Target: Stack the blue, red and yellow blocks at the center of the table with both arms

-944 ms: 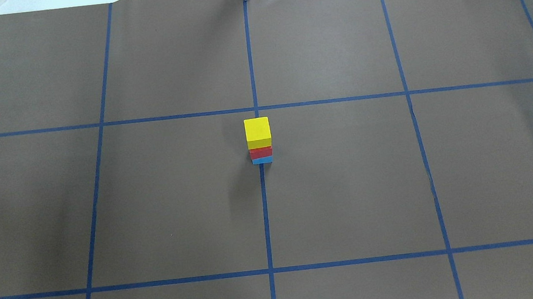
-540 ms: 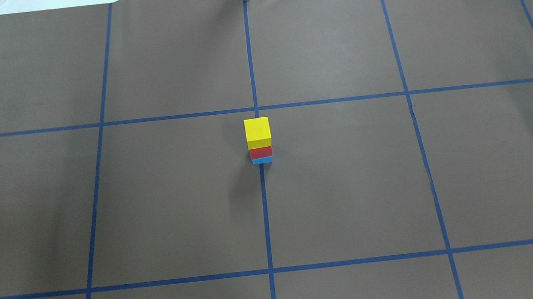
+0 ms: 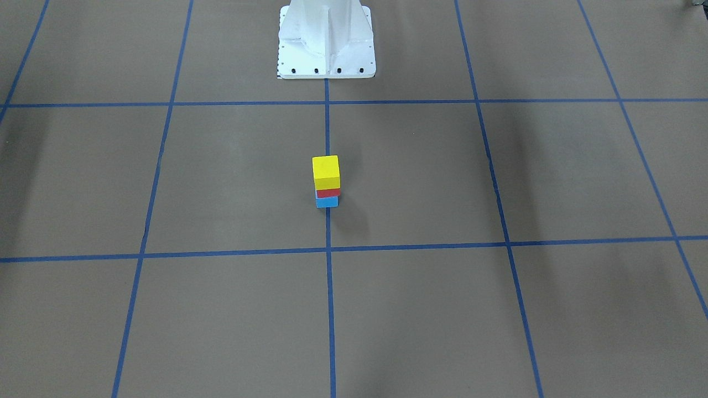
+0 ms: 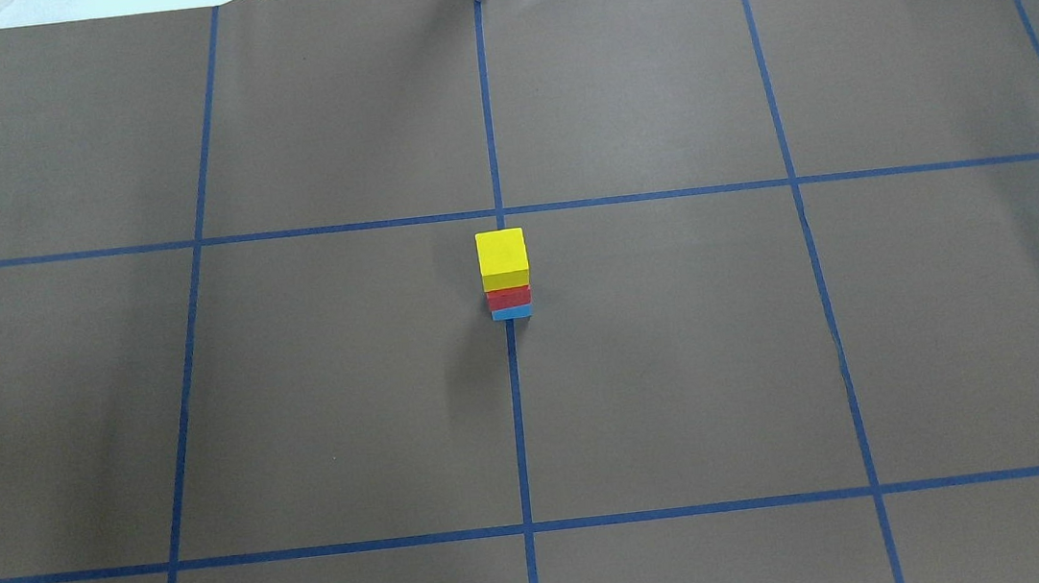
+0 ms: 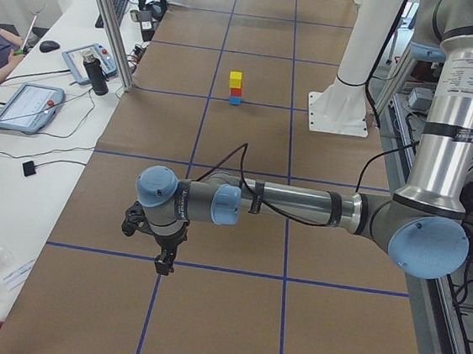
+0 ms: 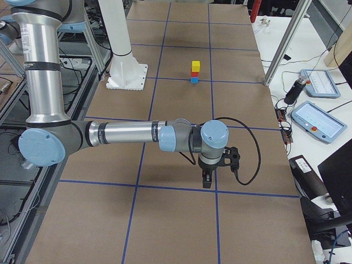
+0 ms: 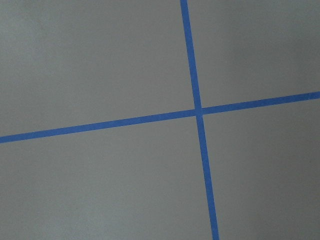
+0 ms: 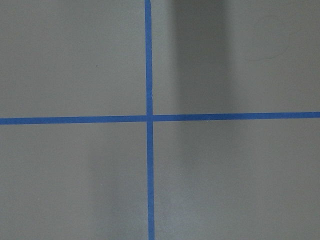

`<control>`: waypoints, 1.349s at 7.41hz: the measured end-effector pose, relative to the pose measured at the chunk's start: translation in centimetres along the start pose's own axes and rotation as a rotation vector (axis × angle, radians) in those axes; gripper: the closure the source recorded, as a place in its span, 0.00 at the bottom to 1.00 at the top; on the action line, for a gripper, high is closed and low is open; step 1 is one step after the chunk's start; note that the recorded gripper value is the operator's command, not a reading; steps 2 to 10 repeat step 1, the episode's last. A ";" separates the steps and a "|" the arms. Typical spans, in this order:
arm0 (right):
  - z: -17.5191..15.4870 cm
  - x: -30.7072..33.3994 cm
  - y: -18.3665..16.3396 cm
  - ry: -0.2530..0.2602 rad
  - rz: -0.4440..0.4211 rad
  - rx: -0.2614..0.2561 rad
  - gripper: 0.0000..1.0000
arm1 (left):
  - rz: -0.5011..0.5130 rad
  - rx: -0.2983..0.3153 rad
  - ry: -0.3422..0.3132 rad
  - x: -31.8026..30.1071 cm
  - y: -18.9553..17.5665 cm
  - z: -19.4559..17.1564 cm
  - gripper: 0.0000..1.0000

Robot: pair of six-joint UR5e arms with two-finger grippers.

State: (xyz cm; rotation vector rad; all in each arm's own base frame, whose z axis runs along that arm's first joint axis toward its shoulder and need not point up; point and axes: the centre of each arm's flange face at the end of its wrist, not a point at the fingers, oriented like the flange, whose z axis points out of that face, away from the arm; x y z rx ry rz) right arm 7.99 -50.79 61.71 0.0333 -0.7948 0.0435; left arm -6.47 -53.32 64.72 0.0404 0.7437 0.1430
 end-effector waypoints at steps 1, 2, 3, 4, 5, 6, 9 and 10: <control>0.0 0.0 0.0 0.000 0.000 0.000 0.01 | -0.001 0.000 0.000 0.0 0.0 0.0 0.00; 0.0 0.0 0.0 0.000 0.000 0.000 0.01 | -0.001 0.000 0.000 0.0 0.0 0.0 0.00; 0.0 0.0 0.0 0.000 0.000 0.000 0.01 | -0.001 0.000 0.000 0.0 0.0 0.0 0.00; 0.0 0.0 0.0 0.000 0.000 0.000 0.01 | -0.001 0.000 0.000 0.0 0.0 0.0 0.00; 0.0 0.0 0.0 0.000 0.000 0.000 0.01 | -0.001 0.000 0.000 0.0 0.0 0.0 0.00; 0.0 0.0 0.0 0.000 0.000 0.000 0.01 | -0.001 0.000 0.000 0.0 0.0 0.0 0.00; 0.0 0.0 0.0 0.000 0.000 0.000 0.01 | -0.001 0.000 0.000 0.0 0.0 0.0 0.00; 0.0 0.0 0.0 0.000 0.000 0.000 0.01 | -0.001 0.000 0.000 0.0 0.0 0.0 0.00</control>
